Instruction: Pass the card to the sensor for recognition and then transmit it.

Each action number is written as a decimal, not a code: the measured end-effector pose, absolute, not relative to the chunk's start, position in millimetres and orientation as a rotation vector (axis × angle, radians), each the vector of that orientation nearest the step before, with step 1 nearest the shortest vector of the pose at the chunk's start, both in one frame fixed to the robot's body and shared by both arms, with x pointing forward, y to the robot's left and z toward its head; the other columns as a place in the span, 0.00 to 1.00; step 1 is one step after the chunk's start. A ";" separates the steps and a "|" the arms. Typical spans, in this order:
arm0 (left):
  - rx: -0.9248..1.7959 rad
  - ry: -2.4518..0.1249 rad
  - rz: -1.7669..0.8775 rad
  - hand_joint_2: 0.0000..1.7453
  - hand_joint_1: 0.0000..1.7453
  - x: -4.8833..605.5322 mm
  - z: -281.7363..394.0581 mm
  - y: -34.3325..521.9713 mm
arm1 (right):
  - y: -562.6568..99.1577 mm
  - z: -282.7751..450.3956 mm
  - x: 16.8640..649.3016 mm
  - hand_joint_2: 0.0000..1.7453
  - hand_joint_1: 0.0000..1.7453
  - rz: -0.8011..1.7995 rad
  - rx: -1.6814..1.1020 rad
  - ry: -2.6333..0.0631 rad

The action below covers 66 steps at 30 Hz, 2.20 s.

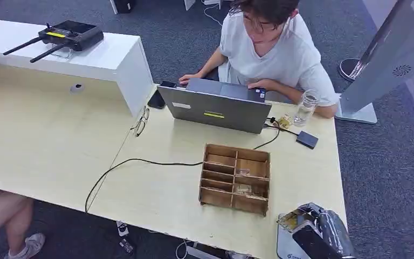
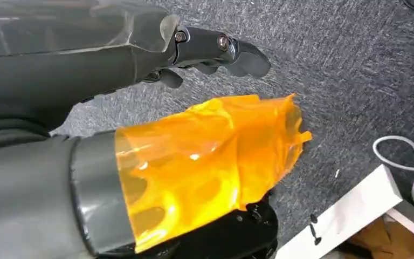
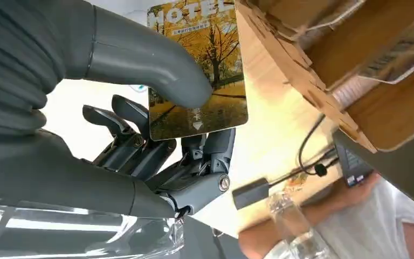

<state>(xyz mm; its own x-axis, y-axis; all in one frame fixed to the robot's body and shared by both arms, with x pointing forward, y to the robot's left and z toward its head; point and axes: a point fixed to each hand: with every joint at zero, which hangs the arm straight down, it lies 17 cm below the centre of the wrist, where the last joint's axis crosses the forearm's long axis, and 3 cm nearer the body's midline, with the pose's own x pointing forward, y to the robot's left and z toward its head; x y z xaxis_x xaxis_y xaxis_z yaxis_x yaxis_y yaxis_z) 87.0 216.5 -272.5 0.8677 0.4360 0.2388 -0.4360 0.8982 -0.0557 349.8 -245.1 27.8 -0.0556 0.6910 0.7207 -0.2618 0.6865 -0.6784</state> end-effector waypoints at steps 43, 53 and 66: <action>-0.058 -0.215 0.239 0.00 0.00 81.1 -272.6 201.2 | -250.2 -41.4 336.2 1.00 1.00 1.045 -0.669 -1.148; -0.065 -0.211 0.198 0.00 0.00 80.9 -272.4 198.9 | -192.3 -58.5 322.9 1.00 1.00 1.095 -0.555 -1.184; -0.073 -0.213 0.169 0.00 0.00 80.7 -272.3 199.5 | -183.4 -58.4 326.9 1.00 1.00 1.109 -0.551 -1.205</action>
